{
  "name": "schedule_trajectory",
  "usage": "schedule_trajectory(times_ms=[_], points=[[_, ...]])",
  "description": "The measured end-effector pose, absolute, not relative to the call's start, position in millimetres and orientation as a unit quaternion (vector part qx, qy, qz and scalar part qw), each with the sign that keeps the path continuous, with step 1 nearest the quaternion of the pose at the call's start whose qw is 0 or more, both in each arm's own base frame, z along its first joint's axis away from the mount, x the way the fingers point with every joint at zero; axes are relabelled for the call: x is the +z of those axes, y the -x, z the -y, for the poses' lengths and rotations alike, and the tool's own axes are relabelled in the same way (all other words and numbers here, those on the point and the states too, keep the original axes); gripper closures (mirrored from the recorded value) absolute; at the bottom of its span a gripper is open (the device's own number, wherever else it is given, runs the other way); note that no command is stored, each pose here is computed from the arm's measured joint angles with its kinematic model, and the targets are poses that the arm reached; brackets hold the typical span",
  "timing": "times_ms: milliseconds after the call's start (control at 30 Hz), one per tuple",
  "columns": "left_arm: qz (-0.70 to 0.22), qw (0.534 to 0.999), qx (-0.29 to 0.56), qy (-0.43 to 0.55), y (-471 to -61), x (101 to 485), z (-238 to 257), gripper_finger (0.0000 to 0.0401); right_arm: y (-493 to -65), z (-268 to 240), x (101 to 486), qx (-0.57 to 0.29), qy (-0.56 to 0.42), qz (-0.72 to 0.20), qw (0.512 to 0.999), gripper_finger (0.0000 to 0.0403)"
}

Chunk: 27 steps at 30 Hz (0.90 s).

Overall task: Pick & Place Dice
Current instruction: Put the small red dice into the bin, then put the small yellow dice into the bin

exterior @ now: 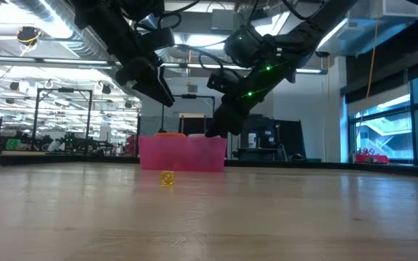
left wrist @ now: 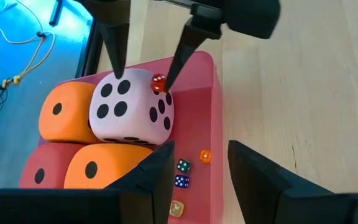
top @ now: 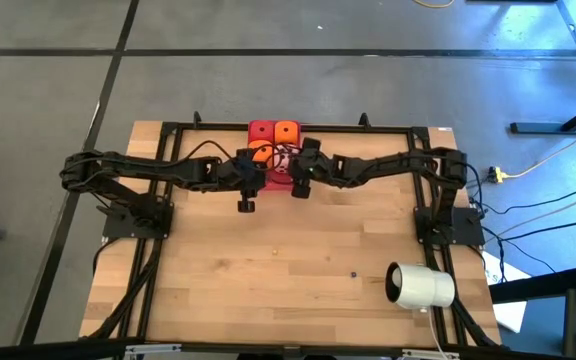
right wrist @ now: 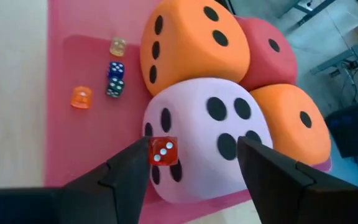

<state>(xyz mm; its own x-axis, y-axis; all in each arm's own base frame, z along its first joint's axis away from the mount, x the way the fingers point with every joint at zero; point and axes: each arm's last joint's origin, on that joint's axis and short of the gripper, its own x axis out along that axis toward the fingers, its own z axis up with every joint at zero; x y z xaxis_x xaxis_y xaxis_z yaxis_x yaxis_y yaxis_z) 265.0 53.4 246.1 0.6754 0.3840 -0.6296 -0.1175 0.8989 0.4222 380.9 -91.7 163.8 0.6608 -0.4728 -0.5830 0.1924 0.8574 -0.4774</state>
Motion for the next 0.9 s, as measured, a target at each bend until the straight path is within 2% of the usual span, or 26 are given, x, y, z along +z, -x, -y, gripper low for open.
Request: schedule_trajectory(times_ms=[233, 400, 900], points=[[-0.378, 0.898, 0.140, -0.177, -265, 246, -53, 0.0258, -378, 104, 164, -0.201, 0.210, -0.377, 0.880, 0.0162], [-0.378, 0.898, 0.140, -0.177, -265, 246, -53, 0.0258, -378, 105, 163, -0.161, 0.195, -0.369, 0.894, 0.0162], [-0.374, 0.904, 0.143, -0.153, -265, 246, -53, 0.0258, -380, 94, 163, -0.140, 0.211, -0.370, 0.894, 0.0162]])
